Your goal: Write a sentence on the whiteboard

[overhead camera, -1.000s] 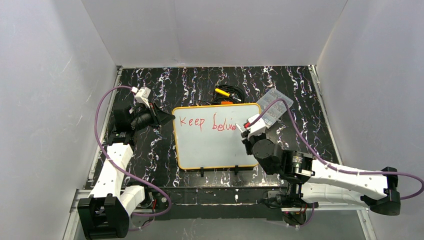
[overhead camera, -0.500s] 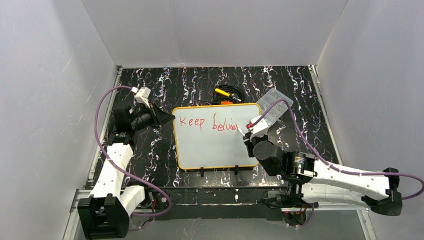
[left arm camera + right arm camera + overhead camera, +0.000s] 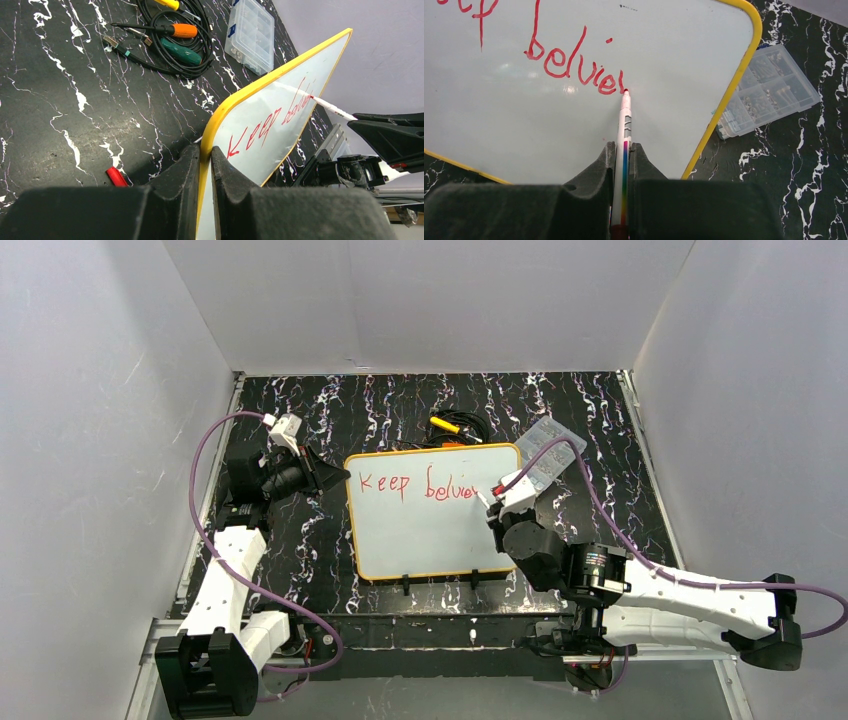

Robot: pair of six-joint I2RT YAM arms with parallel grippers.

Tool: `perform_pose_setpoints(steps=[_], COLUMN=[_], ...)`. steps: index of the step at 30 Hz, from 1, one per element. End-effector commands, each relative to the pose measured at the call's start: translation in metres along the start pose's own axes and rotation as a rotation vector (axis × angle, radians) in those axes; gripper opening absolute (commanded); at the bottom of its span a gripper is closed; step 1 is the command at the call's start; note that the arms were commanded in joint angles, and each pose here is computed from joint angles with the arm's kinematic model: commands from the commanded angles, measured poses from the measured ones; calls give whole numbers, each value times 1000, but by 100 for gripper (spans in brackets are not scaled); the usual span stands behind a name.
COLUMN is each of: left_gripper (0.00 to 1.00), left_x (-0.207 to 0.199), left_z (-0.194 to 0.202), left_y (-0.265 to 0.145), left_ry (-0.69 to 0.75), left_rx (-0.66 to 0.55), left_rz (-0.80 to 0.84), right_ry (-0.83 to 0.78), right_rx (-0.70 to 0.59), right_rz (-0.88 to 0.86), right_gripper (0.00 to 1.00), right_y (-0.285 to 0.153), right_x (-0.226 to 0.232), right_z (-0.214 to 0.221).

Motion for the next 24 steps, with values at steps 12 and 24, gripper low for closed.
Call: perform_pose_setpoints(steps=[12, 24], left_gripper=[0, 0], left_x=[-15, -15], left_z=[-1, 0], left_y=[-2, -2], left_ry=[15, 14], left_rx=[18, 19], left_rz=[51, 51], right_ry=[79, 97], right_rx=[-113, -89], right_rz=[17, 63], right_gripper=[1, 1], right_y=[-8, -12], right_x=[-9, -22], right_z=[-36, -25])
Point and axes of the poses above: each gripper's point midway between its finger pads, its own y axis out along the fingers, its own x axis along the line the jaws close on, z = x × y, the point moved 2 cm from there along -y, back along the fingers, and after that the axes turned 1 degree about y, right-handed, at the moved point
